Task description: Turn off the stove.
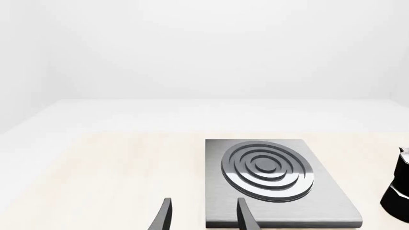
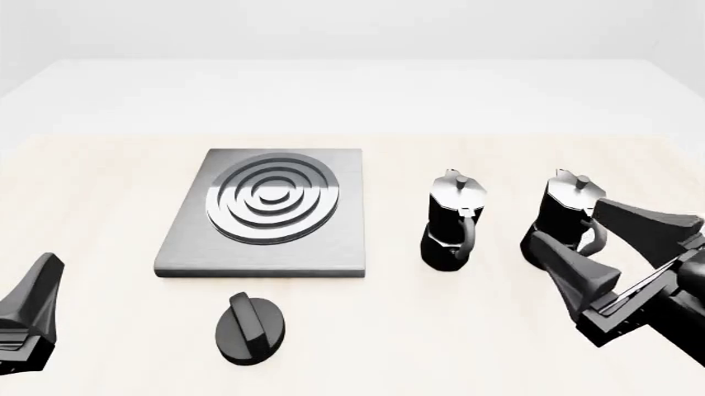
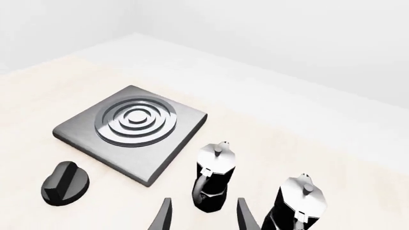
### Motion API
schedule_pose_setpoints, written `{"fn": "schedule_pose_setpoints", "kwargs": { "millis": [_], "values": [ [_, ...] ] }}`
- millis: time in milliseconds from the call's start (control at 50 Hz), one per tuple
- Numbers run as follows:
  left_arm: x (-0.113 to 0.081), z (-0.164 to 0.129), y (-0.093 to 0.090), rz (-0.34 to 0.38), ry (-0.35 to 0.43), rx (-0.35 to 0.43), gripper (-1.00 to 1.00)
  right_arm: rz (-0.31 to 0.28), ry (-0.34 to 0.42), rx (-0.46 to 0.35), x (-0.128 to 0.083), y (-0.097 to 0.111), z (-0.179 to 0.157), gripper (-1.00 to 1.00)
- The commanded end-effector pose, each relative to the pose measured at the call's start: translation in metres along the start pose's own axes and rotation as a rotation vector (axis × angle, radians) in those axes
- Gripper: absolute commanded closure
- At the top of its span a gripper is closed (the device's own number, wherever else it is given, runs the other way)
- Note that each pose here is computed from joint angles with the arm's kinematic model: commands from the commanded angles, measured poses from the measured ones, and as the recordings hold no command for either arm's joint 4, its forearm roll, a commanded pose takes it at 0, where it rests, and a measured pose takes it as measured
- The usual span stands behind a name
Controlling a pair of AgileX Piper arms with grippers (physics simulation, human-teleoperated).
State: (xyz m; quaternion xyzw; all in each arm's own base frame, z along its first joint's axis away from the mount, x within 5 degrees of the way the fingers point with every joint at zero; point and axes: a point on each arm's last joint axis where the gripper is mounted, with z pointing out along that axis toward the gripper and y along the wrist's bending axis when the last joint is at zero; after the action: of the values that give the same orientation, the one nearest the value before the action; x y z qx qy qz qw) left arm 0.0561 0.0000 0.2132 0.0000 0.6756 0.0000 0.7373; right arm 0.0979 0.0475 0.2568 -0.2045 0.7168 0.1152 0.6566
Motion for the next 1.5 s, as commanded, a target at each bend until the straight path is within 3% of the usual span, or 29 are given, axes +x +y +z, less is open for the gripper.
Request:
{"fn": "schedule_pose_setpoints", "kwargs": {
  "millis": [20, 120, 420, 680, 740, 760, 1180, 1200, 1500],
  "values": [
    [0.0, 0.0, 0.0, 0.0, 0.0, 0.0, -1.0, -0.019, 0.139, -0.21, -0.016, 0.028, 0.035, -1.0],
    [0.0, 0.0, 0.0, 0.0, 0.0, 0.0, -1.0, -0.011, 0.19, -0.244, -0.019, 0.036, 0.048, -1.0],
    [0.0, 0.0, 0.0, 0.0, 0.0, 0.0, -1.0, -0.091, 0.315, -0.319, -0.01, 0.057, 0.082, -1.0],
    [0.0, 0.0, 0.0, 0.0, 0.0, 0.0, -1.0, -0.077, 0.38, -0.374, -0.003, 0.076, 0.097, -1.0],
    [0.0, 0.0, 0.0, 0.0, 0.0, 0.0, -1.0, -0.072, 0.392, -0.394, -0.002, 0.083, 0.099, -1.0],
    [0.0, 0.0, 0.0, 0.0, 0.0, 0.0, -1.0, -0.094, 0.419, -0.432, 0.006, 0.095, 0.106, -1.0],
    [0.0, 0.0, 0.0, 0.0, 0.0, 0.0, -1.0, -0.147, 0.432, -0.527, 0.009, 0.132, 0.125, -1.0],
    [0.0, 0.0, 0.0, 0.0, 0.0, 0.0, -1.0, -0.156, 0.43, -0.558, 0.009, 0.144, 0.128, -1.0],
    [0.0, 0.0, 0.0, 0.0, 0.0, 0.0, -1.0, -0.181, 0.418, -0.604, 0.015, 0.162, 0.131, -1.0]
  ]
}}
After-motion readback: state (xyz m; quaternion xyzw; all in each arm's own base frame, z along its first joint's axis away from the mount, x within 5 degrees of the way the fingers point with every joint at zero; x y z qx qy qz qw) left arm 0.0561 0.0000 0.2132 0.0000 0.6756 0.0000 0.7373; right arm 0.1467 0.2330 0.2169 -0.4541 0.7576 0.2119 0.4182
